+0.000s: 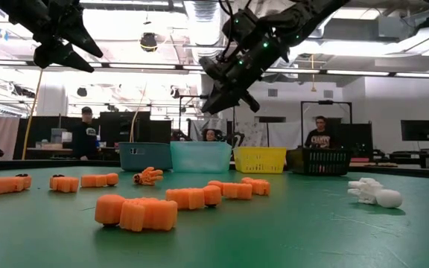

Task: Sort Halloween decoration
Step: Put the white skeleton toy into the blue transparent bin

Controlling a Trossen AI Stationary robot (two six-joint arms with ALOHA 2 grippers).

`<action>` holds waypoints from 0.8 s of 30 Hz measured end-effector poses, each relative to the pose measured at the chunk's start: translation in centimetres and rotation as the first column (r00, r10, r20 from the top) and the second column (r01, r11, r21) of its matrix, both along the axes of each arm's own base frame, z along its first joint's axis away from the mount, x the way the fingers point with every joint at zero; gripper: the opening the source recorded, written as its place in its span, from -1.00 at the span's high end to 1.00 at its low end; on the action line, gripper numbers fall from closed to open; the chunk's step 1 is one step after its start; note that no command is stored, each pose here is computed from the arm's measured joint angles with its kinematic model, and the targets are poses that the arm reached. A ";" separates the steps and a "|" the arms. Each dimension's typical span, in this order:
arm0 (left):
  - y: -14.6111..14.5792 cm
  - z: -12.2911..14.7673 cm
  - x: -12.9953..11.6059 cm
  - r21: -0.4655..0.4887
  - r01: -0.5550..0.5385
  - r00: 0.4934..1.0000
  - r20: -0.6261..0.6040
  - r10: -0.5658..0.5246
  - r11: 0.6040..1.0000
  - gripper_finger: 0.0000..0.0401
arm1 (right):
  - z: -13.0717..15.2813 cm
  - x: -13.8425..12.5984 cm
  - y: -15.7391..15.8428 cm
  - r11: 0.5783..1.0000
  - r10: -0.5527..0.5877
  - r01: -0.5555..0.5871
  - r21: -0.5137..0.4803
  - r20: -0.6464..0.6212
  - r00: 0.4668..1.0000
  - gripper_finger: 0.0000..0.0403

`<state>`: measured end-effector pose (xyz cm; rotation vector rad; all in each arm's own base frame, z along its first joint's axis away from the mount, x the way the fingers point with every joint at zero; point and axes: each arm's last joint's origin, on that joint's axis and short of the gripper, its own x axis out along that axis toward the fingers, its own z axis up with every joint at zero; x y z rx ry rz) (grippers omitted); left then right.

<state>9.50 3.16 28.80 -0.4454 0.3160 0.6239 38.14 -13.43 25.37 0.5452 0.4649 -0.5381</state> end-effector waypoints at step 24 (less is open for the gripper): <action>0.0 0.0 0.0 -0.012 -0.005 1.000 0.007 0.005 1.000 -0.30 | -0.8 0.6 1.2 0.972 0.209 -0.209 0.105 0.016 0.978 0.24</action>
